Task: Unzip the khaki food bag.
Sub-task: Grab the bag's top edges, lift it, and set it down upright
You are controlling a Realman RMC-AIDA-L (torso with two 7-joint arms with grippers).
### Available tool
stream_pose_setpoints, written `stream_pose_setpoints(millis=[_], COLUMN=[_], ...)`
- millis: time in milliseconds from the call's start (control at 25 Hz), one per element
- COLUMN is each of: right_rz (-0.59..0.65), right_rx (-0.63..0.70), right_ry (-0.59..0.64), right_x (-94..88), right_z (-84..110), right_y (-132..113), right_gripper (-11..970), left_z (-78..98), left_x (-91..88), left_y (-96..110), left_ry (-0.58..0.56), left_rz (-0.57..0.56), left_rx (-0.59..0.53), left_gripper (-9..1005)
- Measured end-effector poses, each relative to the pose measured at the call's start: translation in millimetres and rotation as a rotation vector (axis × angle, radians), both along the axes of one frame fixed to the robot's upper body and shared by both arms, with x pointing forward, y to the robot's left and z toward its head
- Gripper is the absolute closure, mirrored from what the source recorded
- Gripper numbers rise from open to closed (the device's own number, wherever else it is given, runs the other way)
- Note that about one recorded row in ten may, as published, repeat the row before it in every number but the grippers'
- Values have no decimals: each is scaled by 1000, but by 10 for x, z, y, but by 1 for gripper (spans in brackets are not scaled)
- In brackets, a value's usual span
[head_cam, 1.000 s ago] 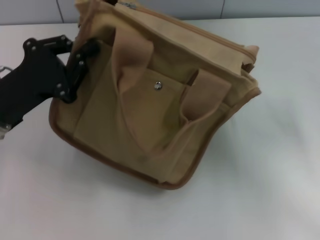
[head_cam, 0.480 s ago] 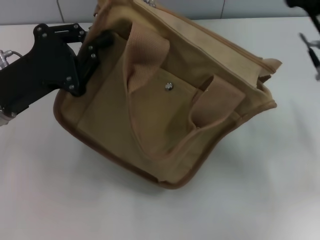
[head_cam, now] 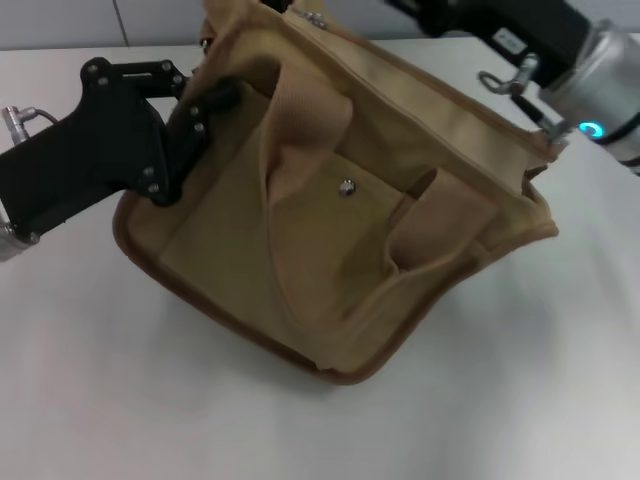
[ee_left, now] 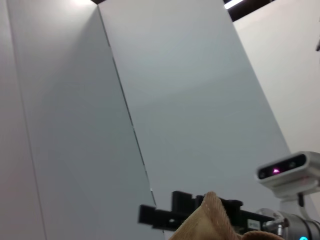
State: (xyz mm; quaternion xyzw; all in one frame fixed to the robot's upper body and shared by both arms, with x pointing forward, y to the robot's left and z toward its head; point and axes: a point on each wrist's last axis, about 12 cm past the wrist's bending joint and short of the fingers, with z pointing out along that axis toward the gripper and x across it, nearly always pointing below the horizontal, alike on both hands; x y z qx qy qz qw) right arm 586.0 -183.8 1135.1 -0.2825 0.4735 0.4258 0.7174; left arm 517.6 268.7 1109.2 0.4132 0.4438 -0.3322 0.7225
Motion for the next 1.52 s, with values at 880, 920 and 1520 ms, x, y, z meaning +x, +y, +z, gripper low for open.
stream_pose_setpoints(millis=[880,920,1520], right_rz=[75,75,-50], right_rx=[-204,-204,31], right_ry=[188,188,18], right_x=[-481,-481,-497], right_z=[-429,-429,-266], right_y=[-445,-445,-488], right_gripper=[138,138,138], left_z=[-25,-25,-45], left_x=[-109,-109,-131], left_y=[-39,-39,-59], left_ry=[-59,-59,-67], left_rz=[-46,-46,-63], left_rx=[10,10,26], left_gripper=[918,919,919])
